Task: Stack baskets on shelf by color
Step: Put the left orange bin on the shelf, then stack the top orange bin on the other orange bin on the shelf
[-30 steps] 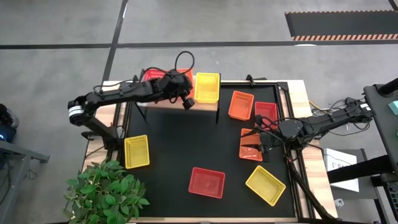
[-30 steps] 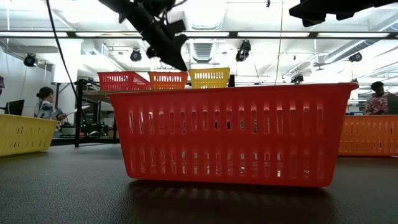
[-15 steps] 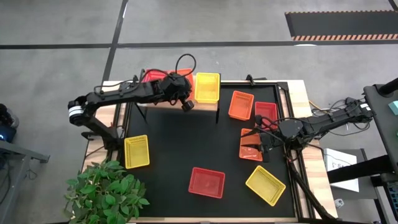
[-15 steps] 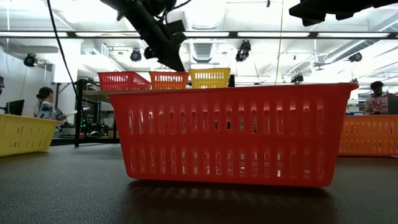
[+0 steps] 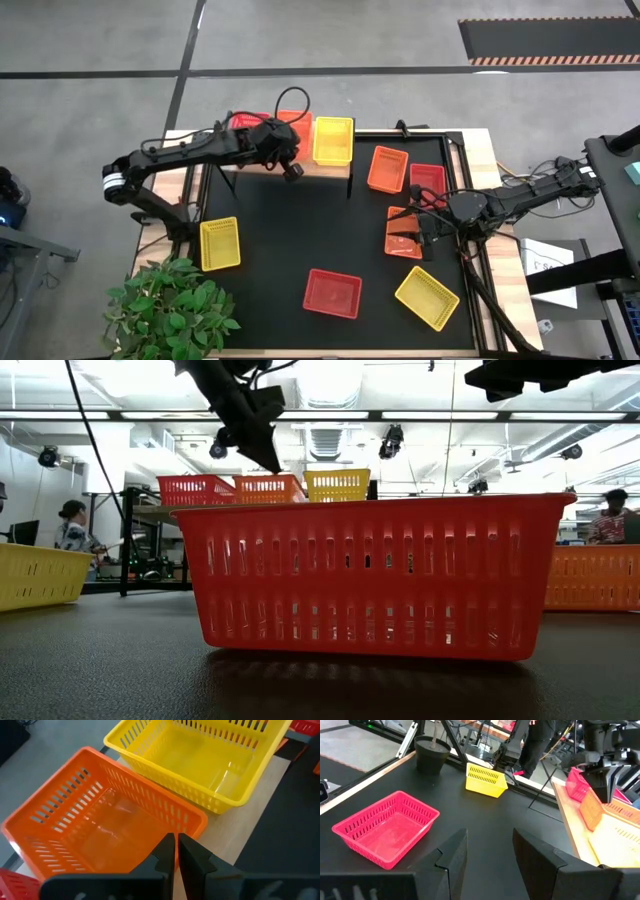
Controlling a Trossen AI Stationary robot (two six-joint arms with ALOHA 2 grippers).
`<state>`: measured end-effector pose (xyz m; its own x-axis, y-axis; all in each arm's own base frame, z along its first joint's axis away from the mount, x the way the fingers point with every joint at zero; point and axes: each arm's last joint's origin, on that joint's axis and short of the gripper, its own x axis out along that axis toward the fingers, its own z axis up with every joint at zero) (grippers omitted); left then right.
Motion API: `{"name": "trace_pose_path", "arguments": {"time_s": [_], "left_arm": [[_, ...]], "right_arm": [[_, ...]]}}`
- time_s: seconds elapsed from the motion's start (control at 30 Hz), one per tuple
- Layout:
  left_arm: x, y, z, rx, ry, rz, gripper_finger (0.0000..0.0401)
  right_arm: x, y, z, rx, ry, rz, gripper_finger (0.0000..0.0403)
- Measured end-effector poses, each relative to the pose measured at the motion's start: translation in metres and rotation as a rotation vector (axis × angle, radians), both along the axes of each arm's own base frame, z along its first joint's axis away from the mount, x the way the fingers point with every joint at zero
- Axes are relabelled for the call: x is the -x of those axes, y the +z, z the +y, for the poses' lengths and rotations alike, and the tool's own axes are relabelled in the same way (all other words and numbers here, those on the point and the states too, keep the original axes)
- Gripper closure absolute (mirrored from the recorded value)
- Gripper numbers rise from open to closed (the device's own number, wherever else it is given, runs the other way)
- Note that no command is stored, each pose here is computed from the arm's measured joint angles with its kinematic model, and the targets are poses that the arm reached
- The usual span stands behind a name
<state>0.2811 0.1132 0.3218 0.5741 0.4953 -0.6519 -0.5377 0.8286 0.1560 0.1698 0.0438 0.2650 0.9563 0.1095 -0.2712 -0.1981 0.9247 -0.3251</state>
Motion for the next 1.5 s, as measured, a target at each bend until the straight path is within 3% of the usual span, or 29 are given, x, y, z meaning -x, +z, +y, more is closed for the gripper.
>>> {"name": "trace_pose_path", "arguments": {"time_s": [0.43,0.53,0.77,1.0,1.2,1.33,1.5], "left_arm": [[0.001,0.006,-0.002,-0.007,0.006,-0.028,0.0395],[-0.002,0.015,-0.010,-0.033,-0.022,-0.097,0.0395],[-0.016,0.039,-0.066,-0.141,-0.253,-0.312,0.0395],[-0.022,0.040,-0.136,-0.185,-0.495,-0.356,0.0395],[-0.016,0.037,-0.181,-0.198,-0.592,-0.368,0.0395],[-0.011,0.030,-0.200,-0.249,-0.567,-0.359,0.0395],[-0.003,0.015,-0.212,-0.311,-0.624,-0.315,0.0395]], "right_arm": [[0.000,0.000,0.000,0.004,0.001,-0.002,0.0252],[0.000,0.000,0.000,0.005,0.002,-0.002,0.0252],[0.000,0.002,0.000,-0.003,0.000,-0.015,0.0252],[0.000,0.002,0.000,-0.032,-0.007,-0.012,0.0252],[-0.003,0.004,0.001,-0.099,-0.019,-0.037,0.0252],[-0.009,0.005,0.003,-0.148,-0.016,-0.062,0.0252],[-0.023,-0.012,0.008,-0.212,-0.034,0.045,0.0252]]}}
